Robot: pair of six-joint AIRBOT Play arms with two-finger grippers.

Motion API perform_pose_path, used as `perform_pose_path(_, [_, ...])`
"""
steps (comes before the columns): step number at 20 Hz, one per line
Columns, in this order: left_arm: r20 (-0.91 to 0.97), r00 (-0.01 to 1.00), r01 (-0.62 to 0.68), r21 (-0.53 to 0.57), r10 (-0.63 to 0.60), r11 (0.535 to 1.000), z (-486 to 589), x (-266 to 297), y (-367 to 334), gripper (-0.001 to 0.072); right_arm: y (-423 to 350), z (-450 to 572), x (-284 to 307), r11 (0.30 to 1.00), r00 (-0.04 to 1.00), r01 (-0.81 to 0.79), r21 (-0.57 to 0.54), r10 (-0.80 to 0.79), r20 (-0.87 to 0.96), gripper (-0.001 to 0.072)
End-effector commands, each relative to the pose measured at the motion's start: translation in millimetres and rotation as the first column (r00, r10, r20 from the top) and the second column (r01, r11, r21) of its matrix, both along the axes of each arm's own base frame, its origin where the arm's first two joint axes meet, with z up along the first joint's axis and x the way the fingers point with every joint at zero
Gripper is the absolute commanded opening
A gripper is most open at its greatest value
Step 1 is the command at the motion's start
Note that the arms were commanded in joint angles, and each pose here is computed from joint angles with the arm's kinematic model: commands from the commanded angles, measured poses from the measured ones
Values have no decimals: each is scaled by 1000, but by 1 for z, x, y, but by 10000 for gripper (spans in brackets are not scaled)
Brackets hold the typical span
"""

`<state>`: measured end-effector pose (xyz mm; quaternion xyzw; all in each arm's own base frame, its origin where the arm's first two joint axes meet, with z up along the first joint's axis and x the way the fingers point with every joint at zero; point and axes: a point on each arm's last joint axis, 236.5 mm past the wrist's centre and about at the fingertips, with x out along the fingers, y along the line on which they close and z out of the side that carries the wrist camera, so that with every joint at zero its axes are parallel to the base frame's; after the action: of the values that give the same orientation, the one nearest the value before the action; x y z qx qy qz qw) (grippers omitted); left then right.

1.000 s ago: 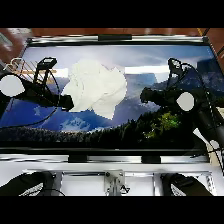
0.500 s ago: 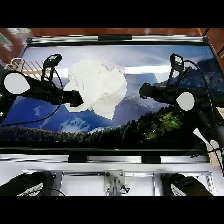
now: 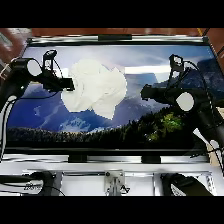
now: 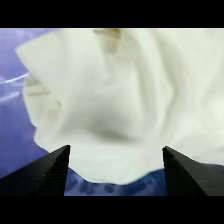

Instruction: Fold the shirts.

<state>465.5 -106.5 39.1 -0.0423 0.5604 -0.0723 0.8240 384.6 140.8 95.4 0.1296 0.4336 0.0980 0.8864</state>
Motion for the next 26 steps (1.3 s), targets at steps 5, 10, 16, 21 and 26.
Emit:
perform_pose_path(5, [-215,976,14,-67,-29,998,-86,5,-29,114,-3,-10,-11,1000,998,-7,-24,5,-57,621])
perform_pose_path(10, [-207,938,268,-68,-277,961,-37,-34,-45,50,-19,17,15,993,994,105,61,-106,26,621])
perform_pose_path(16, [-196,822,491,-229,-534,840,-12,-151,-161,50,-78,87,49,975,957,204,90,-218,193,621])
perform_pose_path(21, [-143,854,431,-343,-500,835,-45,-202,-255,51,-100,85,43,969,957,241,61,-247,153,621])
perform_pose_path(26, [-53,932,317,-365,-359,875,21,-125,-203,720,-102,79,39,976,966,218,18,-218,135,621])
